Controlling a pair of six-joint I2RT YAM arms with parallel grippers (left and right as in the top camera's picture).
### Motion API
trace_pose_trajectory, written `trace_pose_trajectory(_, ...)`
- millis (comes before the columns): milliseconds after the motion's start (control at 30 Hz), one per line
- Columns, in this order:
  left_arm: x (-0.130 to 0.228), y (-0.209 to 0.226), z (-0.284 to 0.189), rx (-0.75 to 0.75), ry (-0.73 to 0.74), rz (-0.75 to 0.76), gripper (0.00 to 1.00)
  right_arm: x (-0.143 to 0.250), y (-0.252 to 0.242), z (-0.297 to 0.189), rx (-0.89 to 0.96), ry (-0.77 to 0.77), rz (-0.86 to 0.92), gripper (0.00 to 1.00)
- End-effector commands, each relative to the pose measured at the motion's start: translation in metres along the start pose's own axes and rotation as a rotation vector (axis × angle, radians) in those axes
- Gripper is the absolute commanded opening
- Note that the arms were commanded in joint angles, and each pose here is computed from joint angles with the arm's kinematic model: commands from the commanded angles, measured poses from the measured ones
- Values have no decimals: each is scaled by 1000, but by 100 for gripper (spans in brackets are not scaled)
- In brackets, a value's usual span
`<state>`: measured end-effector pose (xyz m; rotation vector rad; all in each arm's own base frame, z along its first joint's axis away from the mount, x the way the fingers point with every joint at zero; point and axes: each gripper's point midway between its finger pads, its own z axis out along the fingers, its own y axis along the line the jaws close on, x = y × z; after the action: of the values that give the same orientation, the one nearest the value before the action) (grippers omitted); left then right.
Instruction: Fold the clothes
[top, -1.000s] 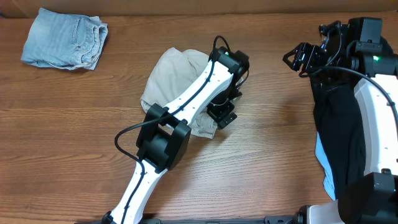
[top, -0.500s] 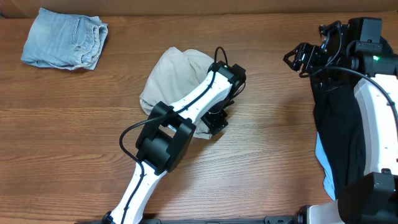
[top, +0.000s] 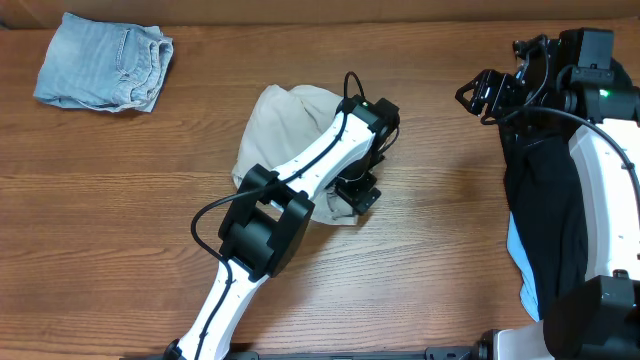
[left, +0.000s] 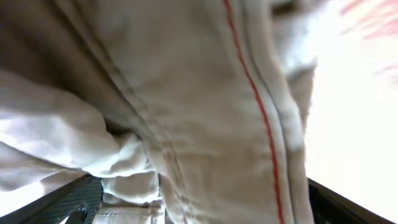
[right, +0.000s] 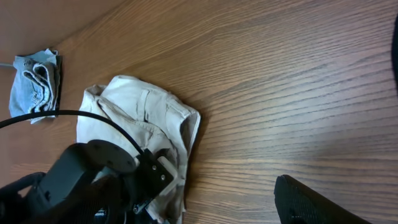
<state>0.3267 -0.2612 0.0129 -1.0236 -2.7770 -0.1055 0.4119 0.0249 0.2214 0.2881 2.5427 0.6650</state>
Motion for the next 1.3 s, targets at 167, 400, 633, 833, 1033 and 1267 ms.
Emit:
trace_pose_trajectory(167,-31,-39,-37,258,-137,9,100,3,-5,10,7,25,3,83)
trace_pose_trajectory(400,-34,-6,-9,67,-130,-15,100,10,-14,23,19,77,31,83)
trace_pose_trajectory(633,-13,4,26,-1,-44,-14,96,9,-14,24,17,72,29,83)
trace_pose_trajectory(833,-17,19,40,-87,-63,-17,80,9,-14,24,17,73,29,83)
trace_pose_trajectory(1033,-28,21,51,-104,-112,14,79,8,-14,24,16,70,27,83)
trace_pose_trajectory(1267,-38,25,55,-84,-160,6,34,8,-14,24,17,71,28,83)
